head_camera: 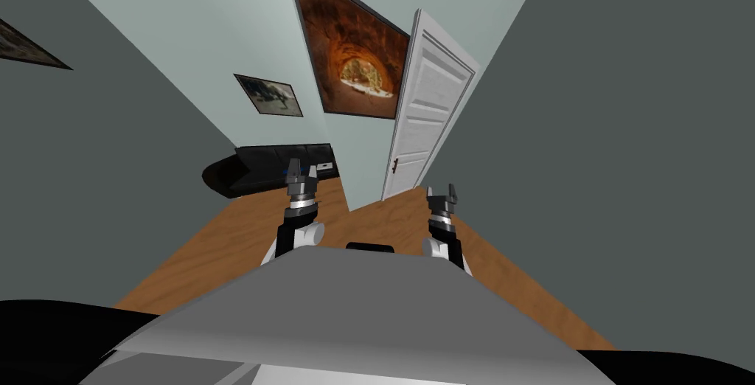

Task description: Pull the door open

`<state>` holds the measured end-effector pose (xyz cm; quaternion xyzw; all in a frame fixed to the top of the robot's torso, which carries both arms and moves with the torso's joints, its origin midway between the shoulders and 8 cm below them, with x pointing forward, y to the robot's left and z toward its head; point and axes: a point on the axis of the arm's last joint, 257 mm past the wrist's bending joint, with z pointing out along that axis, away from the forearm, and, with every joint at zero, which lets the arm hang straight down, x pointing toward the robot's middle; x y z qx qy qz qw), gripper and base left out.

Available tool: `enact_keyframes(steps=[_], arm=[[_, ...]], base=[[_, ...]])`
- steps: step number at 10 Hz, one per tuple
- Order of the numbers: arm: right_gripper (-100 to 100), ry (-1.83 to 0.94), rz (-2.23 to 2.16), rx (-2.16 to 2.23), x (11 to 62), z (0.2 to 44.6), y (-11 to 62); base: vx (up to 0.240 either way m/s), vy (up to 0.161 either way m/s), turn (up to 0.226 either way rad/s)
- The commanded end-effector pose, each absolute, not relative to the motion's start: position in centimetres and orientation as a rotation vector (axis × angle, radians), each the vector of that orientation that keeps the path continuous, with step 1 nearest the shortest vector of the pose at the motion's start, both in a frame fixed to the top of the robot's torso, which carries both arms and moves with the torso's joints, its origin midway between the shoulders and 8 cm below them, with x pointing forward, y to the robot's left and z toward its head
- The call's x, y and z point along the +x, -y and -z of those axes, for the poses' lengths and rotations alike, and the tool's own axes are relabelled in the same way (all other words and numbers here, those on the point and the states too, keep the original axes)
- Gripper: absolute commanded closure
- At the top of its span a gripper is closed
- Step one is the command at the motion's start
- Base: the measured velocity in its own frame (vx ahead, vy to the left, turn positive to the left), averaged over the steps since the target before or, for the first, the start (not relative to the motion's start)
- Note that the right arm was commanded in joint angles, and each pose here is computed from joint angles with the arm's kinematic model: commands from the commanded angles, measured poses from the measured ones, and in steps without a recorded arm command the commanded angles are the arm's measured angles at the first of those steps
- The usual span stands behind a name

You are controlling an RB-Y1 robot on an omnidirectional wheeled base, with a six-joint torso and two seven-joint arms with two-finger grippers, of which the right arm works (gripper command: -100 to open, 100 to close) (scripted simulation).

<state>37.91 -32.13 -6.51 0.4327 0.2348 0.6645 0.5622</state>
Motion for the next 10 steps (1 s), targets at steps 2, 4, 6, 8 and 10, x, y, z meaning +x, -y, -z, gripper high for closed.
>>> enact_keyframes(steps=[2, 4, 6, 8, 10], arm=[[-100, -0.538, -1.602, 1.066, 38.4, 8.0, 32.5], [-100, -0.523, -1.630, 1.105, 38.7, 9.3, 32.8], [-100, -0.505, -1.658, 1.145, 39.0, 10.5, 33.1], [-100, -0.486, -1.685, 1.185, 39.3, 11.8, 33.5], [-100, -0.463, -1.712, 1.228, 39.5, 13.2, 33.8]], base=[[0.064, -0.063, 0.167], [0.081, -0.078, 0.186], [0.080, -0.082, 0.188], [0.077, -0.101, 0.198], [0.068, -0.086, 0.167]])
